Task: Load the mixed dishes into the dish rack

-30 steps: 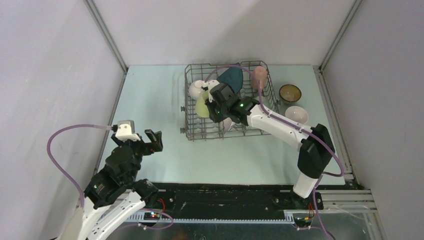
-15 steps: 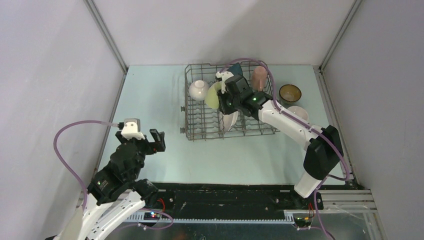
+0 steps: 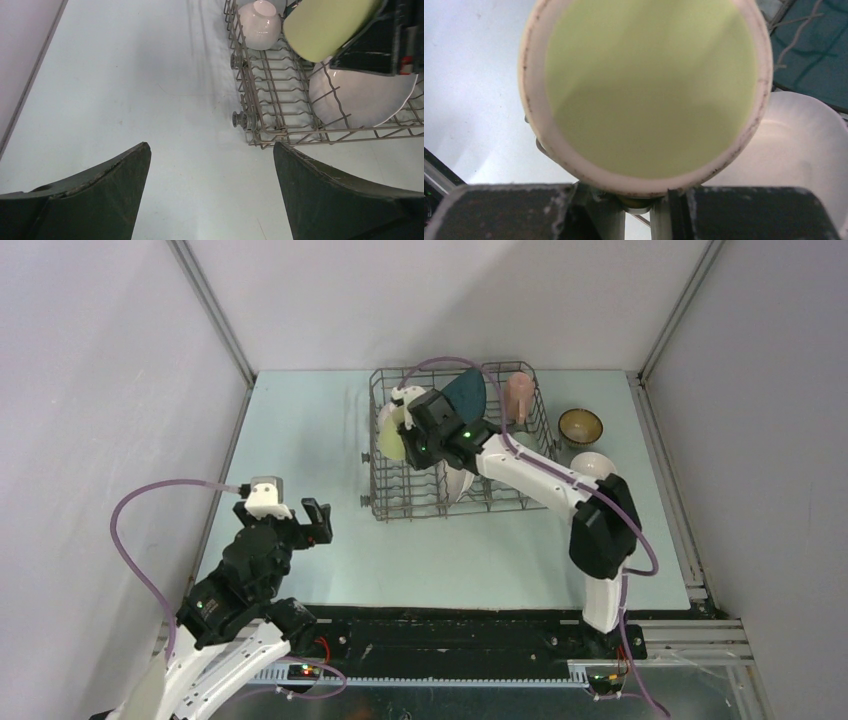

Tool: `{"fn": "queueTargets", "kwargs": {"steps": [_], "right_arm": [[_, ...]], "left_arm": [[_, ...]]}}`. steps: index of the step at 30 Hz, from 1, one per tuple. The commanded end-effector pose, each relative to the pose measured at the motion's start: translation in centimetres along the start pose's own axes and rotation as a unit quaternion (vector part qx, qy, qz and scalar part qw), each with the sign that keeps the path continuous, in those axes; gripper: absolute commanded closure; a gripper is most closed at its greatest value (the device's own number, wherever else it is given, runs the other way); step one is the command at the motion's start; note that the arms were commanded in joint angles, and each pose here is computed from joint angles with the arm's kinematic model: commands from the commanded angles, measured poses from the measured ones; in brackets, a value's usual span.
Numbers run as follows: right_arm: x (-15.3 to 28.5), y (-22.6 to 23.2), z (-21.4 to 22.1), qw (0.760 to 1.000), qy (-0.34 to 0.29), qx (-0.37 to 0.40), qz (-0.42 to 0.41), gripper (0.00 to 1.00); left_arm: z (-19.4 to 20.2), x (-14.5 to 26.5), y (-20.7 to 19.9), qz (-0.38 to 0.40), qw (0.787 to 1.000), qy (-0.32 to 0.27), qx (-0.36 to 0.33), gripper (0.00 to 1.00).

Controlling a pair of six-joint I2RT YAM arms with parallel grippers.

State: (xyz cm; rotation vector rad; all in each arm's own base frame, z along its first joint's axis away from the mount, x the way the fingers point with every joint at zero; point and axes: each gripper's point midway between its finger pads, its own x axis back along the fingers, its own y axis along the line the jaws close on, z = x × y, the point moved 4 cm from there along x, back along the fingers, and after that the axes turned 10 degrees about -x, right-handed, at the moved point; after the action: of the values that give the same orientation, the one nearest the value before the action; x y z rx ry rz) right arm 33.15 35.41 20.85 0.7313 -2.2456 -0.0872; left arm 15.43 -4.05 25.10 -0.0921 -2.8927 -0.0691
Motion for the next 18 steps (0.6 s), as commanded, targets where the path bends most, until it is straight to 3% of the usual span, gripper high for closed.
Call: {"fn": "queueTargets", "kwargs": {"steps": [1, 10, 18], "right_arm": [[-0.7, 1.3, -3.1, 0.999, -0.049, 0.011, 0.01, 1.0], [-3.8, -0.3, -1.7, 0.996, -0.028, 0.009, 0.09, 1.0], [-7.4, -1.1, -1.7, 0.995, -0.019, 0.002, 0.095, 1.0]], "left_arm": [[-0.4, -0.2, -0.3, 0.009, 1.0, -0.01, -0.005, 0.0], [-0.4, -0.1, -0.4, 0.013, 1.0, -0.011, -0.003, 0.0], [-0.3, -0.2, -0.4, 0.014, 1.0, -0.01, -0.003, 0.0]]}}
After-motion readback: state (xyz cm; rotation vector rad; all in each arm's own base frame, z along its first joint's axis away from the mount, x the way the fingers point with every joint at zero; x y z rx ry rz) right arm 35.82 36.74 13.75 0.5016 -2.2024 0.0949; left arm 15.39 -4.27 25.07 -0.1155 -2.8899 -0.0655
